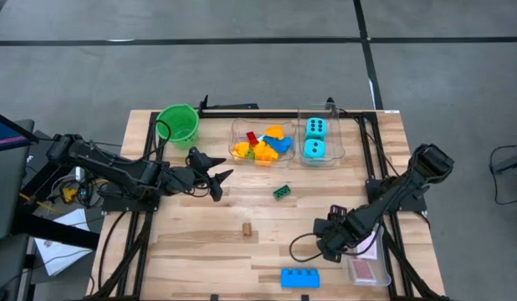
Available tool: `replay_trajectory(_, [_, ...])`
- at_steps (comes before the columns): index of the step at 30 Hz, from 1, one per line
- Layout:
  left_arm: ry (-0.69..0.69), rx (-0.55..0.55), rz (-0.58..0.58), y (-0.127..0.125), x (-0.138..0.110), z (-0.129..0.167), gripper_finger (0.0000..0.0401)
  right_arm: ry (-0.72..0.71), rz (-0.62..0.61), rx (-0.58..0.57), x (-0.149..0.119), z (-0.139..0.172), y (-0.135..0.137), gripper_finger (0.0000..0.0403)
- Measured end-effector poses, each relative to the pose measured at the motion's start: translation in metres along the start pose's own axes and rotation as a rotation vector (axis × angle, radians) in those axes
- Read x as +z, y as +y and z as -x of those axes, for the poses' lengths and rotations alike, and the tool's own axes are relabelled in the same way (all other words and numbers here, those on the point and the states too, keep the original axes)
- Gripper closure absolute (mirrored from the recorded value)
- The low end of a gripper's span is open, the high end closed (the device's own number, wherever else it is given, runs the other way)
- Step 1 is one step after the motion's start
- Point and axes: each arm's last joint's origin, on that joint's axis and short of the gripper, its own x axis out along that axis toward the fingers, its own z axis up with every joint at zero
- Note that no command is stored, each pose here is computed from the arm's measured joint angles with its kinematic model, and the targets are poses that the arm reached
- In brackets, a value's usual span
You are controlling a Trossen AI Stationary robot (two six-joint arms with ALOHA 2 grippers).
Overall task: Pick & Place Toys
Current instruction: Put the green gamepiece into the left transparent bin
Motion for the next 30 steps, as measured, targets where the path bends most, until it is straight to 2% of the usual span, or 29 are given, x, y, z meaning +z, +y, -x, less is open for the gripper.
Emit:
replay_trajectory(14, [0.001, 0.000, -0.007, 0.000, 0.000, 0.000, 0.0188, 0.031, -0.017, 0.043, -0.005, -0.016, -0.009, 0.0103])
replay_trajectory(24, [0.000, 0.000, -0.008, 0.000, 0.000, 0.000, 0.0188, 0.026, -0.010, 0.047, -0.005, -0.017, -0.008, 0.0104])
replay_trajectory(30, [0.000, 0.000, -0.008, 0.000, 0.000, 0.000, 0.0188, 0.023, -0.008, 0.049, -0.005, -0.017, -0.008, 0.0119])
